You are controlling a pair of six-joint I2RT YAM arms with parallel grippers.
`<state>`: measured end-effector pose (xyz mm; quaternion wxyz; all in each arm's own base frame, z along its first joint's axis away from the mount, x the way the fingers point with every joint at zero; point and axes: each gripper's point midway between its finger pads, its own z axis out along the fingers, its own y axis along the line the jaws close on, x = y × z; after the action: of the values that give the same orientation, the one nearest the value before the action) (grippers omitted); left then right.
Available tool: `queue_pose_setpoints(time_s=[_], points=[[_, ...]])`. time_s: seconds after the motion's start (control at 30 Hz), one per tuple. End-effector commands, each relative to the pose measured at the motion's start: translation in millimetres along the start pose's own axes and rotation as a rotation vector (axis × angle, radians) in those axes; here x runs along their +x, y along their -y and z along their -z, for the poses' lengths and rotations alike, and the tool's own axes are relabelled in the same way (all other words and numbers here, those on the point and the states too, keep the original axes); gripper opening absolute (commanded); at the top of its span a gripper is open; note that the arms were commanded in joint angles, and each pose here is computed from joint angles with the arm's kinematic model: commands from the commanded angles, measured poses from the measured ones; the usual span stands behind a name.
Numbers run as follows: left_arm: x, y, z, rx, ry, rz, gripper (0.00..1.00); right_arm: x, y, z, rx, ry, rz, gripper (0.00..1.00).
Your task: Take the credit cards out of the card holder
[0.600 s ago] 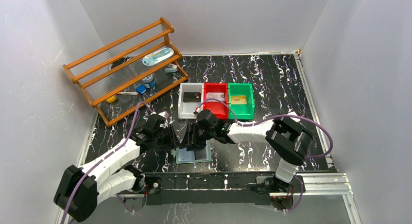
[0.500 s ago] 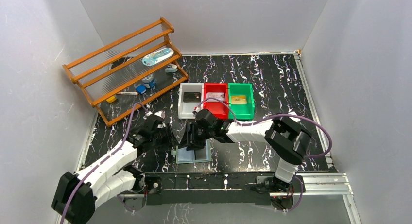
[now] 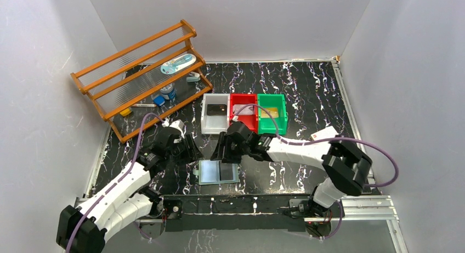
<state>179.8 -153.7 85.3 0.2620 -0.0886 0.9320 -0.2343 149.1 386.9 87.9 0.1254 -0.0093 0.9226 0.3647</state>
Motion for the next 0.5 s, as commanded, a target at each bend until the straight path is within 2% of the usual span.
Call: queue_pose_setpoints(time_s=[0.0, 0.3, 0.47], points=[[0.2, 36.6, 1.8, 0.176, -0.052, -0.039, 0.51, -7.8, 32.4, 16.2, 0.128, 0.094, -0.010, 0.63], [20.0, 55.9, -10.4, 0.307, -0.176, -0.063, 0.51, 10.2, 30.3, 9.4, 0.077, 0.010, -0.048, 0.59], [33.9, 44.9, -21.3, 0.266, -0.238, -0.043, 0.51, 14.7, 39.8, 0.3, 0.146, -0.024, -0.080, 0.59]])
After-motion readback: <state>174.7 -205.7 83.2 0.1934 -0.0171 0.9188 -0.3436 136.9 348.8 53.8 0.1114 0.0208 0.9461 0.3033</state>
